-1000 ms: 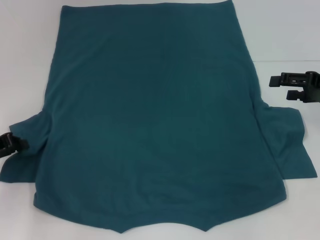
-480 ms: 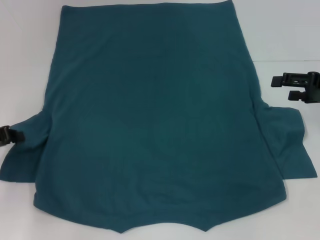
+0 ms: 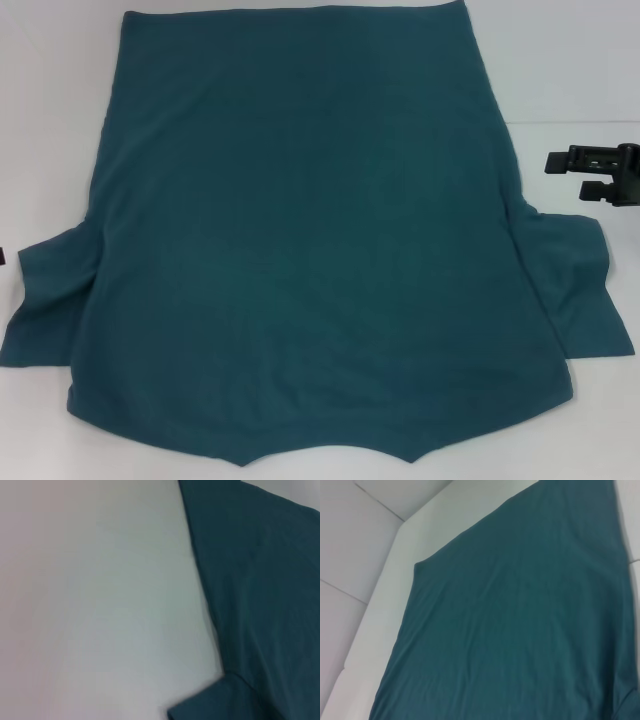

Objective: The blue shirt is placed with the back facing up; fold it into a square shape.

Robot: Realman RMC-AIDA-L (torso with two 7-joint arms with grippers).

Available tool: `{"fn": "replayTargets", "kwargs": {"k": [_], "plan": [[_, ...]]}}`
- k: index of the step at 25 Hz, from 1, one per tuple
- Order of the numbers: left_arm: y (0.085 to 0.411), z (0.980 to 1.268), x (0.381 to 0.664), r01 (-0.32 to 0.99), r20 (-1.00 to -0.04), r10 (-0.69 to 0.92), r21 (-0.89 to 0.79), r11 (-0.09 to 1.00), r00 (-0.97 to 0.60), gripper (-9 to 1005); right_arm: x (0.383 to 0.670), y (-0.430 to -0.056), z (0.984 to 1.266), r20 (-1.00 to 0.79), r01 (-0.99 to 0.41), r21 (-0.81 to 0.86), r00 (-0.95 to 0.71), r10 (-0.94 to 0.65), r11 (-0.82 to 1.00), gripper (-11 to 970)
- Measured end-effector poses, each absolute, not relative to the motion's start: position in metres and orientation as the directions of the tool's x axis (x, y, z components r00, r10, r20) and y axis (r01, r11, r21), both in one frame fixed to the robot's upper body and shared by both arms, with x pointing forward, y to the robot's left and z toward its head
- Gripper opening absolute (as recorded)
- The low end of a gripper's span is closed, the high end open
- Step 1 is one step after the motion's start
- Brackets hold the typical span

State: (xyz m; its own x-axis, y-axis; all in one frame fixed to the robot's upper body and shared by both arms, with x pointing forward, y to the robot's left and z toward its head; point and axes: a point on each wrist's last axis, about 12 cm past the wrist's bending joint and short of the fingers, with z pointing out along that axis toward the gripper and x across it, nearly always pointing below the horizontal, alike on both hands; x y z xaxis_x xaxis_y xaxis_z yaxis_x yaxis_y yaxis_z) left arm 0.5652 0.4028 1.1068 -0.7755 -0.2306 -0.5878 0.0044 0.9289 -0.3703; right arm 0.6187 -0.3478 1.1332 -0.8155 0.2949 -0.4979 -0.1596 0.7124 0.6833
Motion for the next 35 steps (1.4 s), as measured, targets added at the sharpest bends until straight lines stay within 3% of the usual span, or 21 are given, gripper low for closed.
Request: {"fn": "replayTargets", "kwargs": {"k": [7,18,24,35], "plan": [[0.4,1.106,0.559,0.009,-0.561,-0.261,-0.432,0.902,-0.786,37,0.619,-0.348,1.133,-0.499,-0.157,0.682,-0.814,0.297,0.715,945],[0.4,1.099,0.549,-0.086,-0.432,-0.396,-0.58,0.81,-0.81,149,0.619,-0.348,1.132,-0.501,-0.155,0.678,-0.813,0.298,0.718,945],[0.401,1.089,0.549,-0.116,-0.434,-0.419,-0.572,0.812,-0.797,384,0.619,-0.348,1.131,-0.499,-0.154,0.679,-0.814,0.298,0.718,945],[0.393,1.083,0.552,-0.112,-0.422,-0.408,-0.571,0.813,-0.81,429,0.617,-0.35,1.13,-0.495,-0.146,0.68,-0.814,0.304,0.718,945]]}}
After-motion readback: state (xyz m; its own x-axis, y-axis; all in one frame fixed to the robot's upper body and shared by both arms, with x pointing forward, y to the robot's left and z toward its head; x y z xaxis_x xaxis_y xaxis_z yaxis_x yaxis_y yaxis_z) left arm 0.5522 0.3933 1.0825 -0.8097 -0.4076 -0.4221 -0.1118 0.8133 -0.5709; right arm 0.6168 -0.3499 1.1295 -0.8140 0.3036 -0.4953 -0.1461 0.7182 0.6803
